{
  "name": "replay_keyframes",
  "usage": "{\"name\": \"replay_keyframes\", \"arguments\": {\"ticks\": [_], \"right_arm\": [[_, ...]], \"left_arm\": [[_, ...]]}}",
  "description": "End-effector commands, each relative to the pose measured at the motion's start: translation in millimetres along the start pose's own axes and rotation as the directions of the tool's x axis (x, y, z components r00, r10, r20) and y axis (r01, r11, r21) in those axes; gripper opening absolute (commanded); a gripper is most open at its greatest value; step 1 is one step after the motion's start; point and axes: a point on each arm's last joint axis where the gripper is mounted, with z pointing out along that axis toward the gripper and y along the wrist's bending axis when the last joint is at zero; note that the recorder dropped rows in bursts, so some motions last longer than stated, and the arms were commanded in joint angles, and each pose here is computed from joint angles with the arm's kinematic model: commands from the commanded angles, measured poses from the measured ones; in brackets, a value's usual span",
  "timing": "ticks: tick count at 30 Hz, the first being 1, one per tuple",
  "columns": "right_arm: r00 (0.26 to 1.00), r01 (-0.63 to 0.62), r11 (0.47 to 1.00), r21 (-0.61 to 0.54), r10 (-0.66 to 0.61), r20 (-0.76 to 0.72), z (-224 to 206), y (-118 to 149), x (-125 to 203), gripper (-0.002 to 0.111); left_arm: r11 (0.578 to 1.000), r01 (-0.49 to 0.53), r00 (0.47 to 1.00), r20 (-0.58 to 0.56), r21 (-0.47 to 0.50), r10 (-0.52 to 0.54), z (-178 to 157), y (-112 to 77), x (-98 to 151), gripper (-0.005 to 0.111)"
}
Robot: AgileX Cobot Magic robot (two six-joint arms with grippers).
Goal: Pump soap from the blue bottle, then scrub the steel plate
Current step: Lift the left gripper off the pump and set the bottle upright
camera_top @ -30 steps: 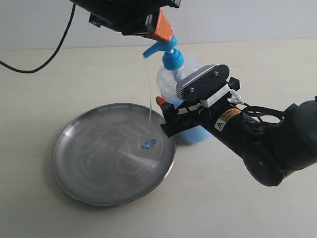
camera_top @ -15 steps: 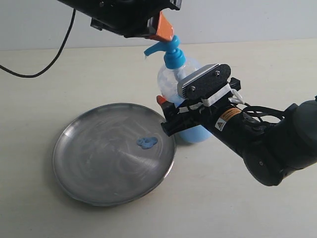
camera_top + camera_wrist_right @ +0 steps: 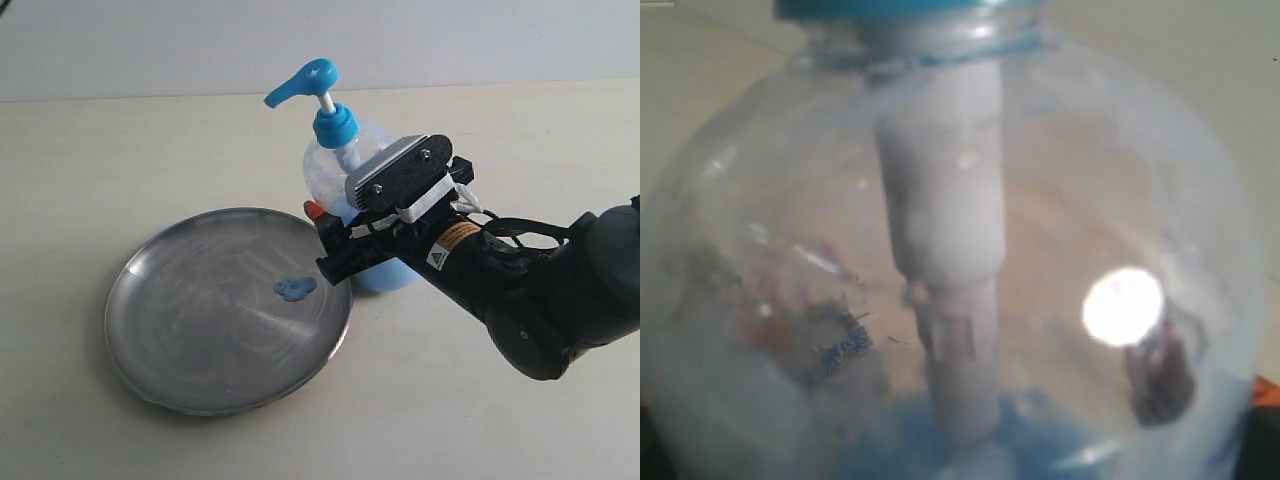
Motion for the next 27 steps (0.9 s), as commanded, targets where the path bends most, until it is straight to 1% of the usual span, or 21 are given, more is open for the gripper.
{"name": "replay_keyframes", "arguments": {"ticks": [1,7,10,13,17,21,27], "right_arm": [[0.996,-0.004,0.999,0.04,0.0,0.09,-0.3,-4.6,-14.2,0.0],[0.994,-0.068,0.995,0.071,0.061,0.092,-0.5,-8.0,-13.9,0.0],[0.993,-0.075,0.994,0.077,0.068,0.092,-0.5,-8.5,-13.8,0.0],[0.99,-0.117,0.989,0.09,0.109,0.094,-0.6,-10.0,-13.5,0.0],[0.988,-0.136,0.986,0.098,0.127,0.093,-0.7,-10.9,-13.3,0.0],[0.98,-0.181,0.978,0.108,0.17,0.098,-0.9,-12.2,-13.1,0.0],[0.971,-0.228,0.956,0.187,0.208,0.119,-4.9,-19.8,-10.8,0.0]], "left_arm": [[0.998,-0.009,0.999,0.05,-0.055,0.012,-24.0,-1.9,-4.3,0.0],[0.998,-0.004,1.0,0.008,-0.06,0.004,-20.6,-0.3,12.3,0.0],[0.997,-0.013,1.0,-0.026,-0.076,0.011,-14.2,2.9,22.5,0.0],[0.995,-0.031,0.999,-0.045,-0.097,0.027,-10.0,6.0,28.7,0.0],[0.992,-0.047,0.998,-0.041,-0.117,0.043,-4.7,9.4,34.2,0.0],[0.989,-0.06,0.998,-0.035,-0.134,0.056,3.5,13.2,43.5,0.0],[0.978,-0.1,0.995,-0.009,-0.181,0.1,16.8,21.0,59.8,0.0]]}}
